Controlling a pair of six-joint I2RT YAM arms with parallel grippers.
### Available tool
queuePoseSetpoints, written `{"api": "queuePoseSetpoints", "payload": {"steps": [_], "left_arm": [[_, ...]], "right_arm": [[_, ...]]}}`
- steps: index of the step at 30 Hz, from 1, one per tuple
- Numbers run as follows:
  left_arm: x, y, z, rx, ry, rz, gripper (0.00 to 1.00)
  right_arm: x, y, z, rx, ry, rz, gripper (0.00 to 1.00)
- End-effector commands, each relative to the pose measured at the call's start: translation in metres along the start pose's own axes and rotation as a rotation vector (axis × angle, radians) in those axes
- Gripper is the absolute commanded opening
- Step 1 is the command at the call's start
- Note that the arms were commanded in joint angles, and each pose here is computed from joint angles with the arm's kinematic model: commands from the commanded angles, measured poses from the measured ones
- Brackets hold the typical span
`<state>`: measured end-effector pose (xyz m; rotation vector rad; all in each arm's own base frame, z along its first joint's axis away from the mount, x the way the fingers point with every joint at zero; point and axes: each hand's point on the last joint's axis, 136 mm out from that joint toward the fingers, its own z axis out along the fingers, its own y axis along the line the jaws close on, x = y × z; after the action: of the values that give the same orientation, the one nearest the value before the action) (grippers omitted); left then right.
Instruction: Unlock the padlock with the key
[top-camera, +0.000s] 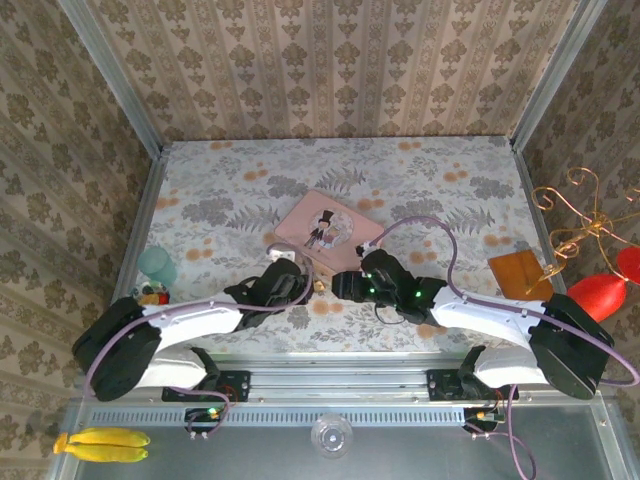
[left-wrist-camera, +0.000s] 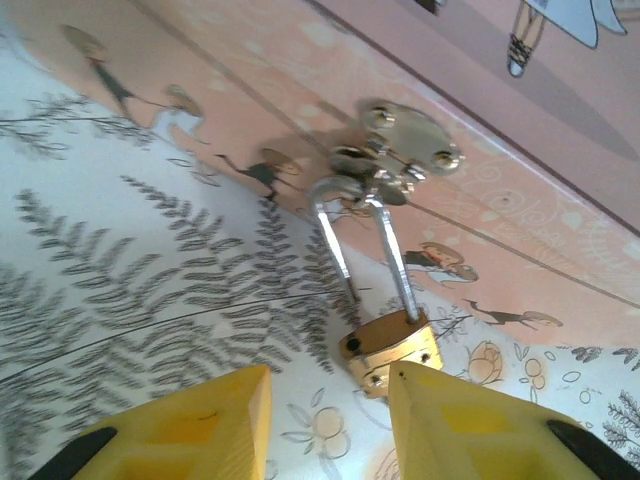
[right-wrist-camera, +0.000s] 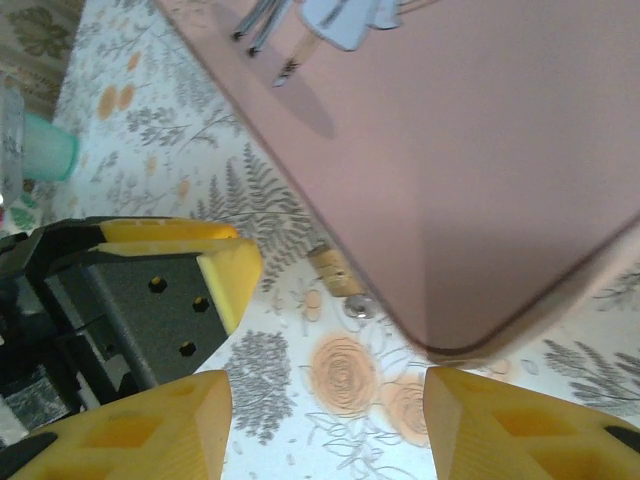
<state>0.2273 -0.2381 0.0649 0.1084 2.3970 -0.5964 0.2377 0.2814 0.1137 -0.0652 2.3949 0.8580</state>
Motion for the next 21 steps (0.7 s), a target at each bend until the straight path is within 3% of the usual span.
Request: {"api": "queuePoseSetpoints", "payload": {"steps": [1,8,16,21], "left_arm": [[-0.012,0.009,-0.013,0.008,-0.068,0.018,0.37],[-0.035,0.034,-0.048,0.010,-0.173,0.017,0.40],[-0.054,0.058,-0.073,0.040,-0.236,-0.019,0.46],[-0.055,0.066,-0.078,0.042,-0.240,-0.046,0.49]], "right_arm": [[-0.001,0.019,0.000,-0.019,0.009,-0.036,0.54],[0.002,0.024,-0.004,0.019,-0.003,-0.084,0.53],[0.022,0.029,0.040,0.068,0.105,-0.110,0.51],[0.023,0.012,0.057,0.184,0.128,-0.161,0.51]]}}
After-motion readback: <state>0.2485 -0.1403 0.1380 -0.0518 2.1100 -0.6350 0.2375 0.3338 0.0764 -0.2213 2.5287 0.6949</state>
